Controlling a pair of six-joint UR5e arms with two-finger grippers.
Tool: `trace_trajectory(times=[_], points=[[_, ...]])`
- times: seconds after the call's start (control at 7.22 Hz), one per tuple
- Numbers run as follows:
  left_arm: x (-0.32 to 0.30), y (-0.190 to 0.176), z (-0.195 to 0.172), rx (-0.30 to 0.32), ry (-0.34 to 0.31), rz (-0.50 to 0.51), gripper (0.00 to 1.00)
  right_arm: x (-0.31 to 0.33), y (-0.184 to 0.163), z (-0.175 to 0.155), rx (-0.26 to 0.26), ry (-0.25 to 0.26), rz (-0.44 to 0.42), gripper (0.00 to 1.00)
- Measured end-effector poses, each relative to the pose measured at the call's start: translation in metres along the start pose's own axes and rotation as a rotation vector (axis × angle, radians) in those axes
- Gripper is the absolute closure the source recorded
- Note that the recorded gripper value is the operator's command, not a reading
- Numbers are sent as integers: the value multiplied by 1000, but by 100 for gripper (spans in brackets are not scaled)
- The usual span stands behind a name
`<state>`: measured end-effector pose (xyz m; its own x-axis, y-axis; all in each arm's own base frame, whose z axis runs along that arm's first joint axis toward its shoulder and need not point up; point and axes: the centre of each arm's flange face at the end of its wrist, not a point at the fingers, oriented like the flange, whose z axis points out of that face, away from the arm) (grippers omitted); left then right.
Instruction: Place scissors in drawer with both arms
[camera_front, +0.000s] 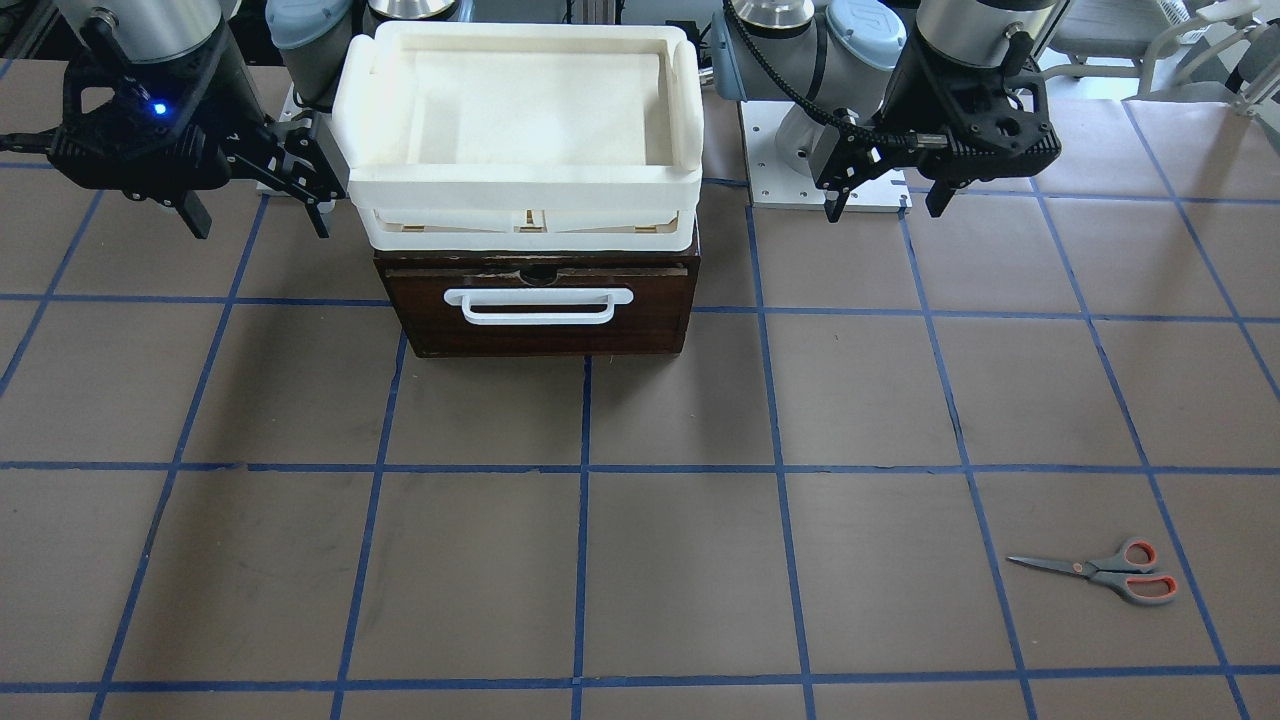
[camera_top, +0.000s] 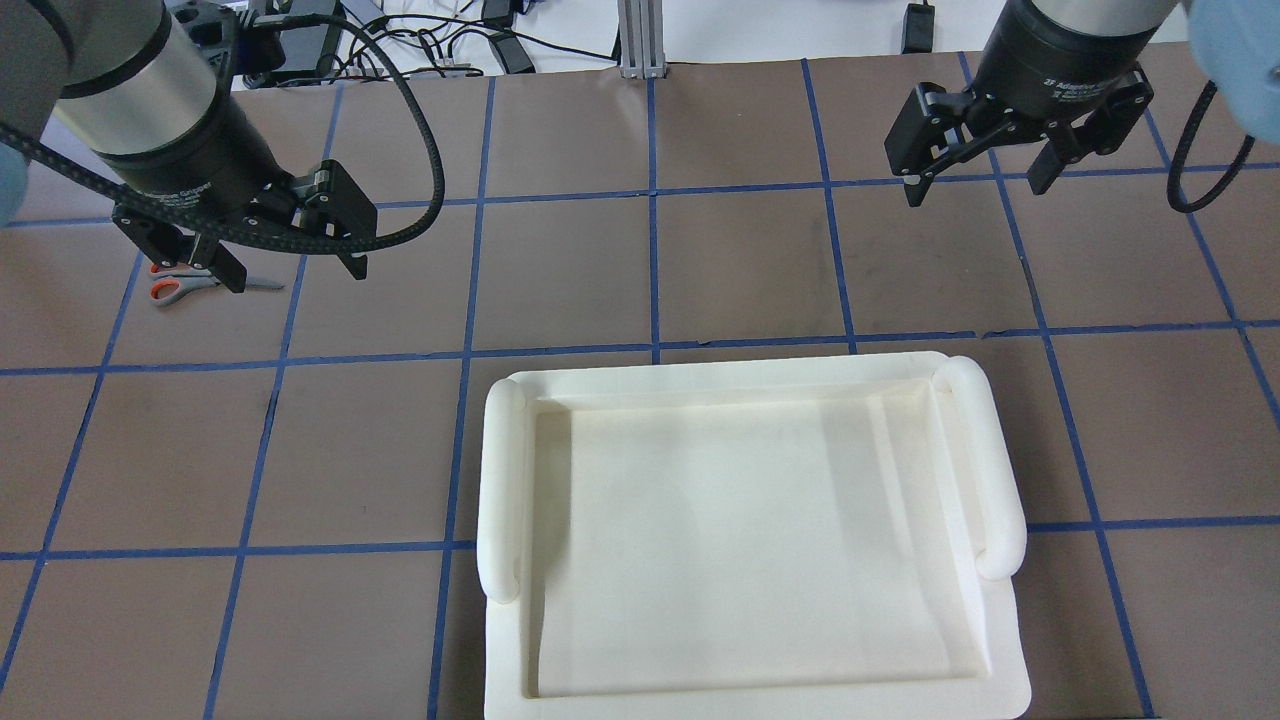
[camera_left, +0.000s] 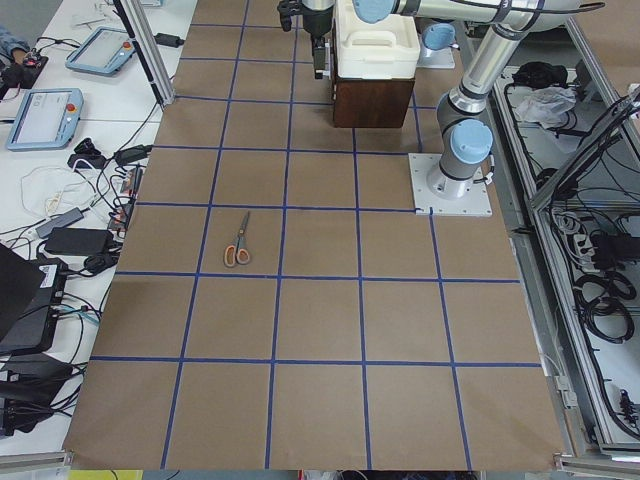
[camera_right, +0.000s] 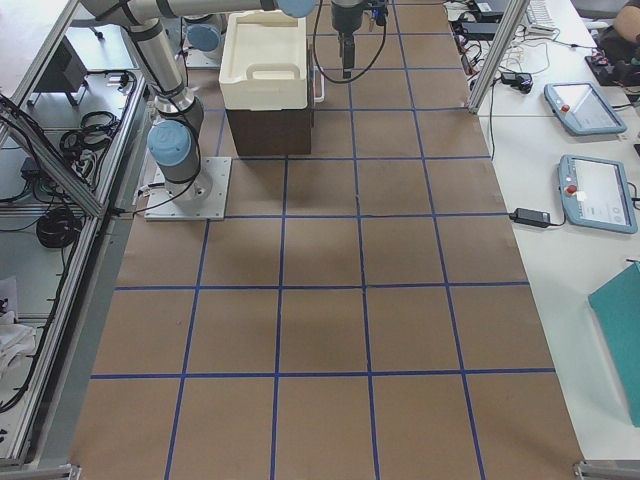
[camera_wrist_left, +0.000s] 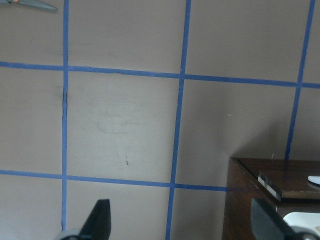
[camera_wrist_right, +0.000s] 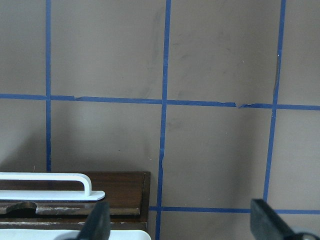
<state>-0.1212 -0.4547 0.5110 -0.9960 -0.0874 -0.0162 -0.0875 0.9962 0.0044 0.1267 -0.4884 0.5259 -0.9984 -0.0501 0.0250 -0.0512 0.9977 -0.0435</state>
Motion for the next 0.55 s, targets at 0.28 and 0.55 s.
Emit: trace_trajectory(times=[0.28,0.55], points=[[0,-1,1,-6,1,-1,0,1,-1,-3,21,3,17,0],[-2,-1,-4,18,2,-19,0,-1,-4,-5,45,-4,122,0]])
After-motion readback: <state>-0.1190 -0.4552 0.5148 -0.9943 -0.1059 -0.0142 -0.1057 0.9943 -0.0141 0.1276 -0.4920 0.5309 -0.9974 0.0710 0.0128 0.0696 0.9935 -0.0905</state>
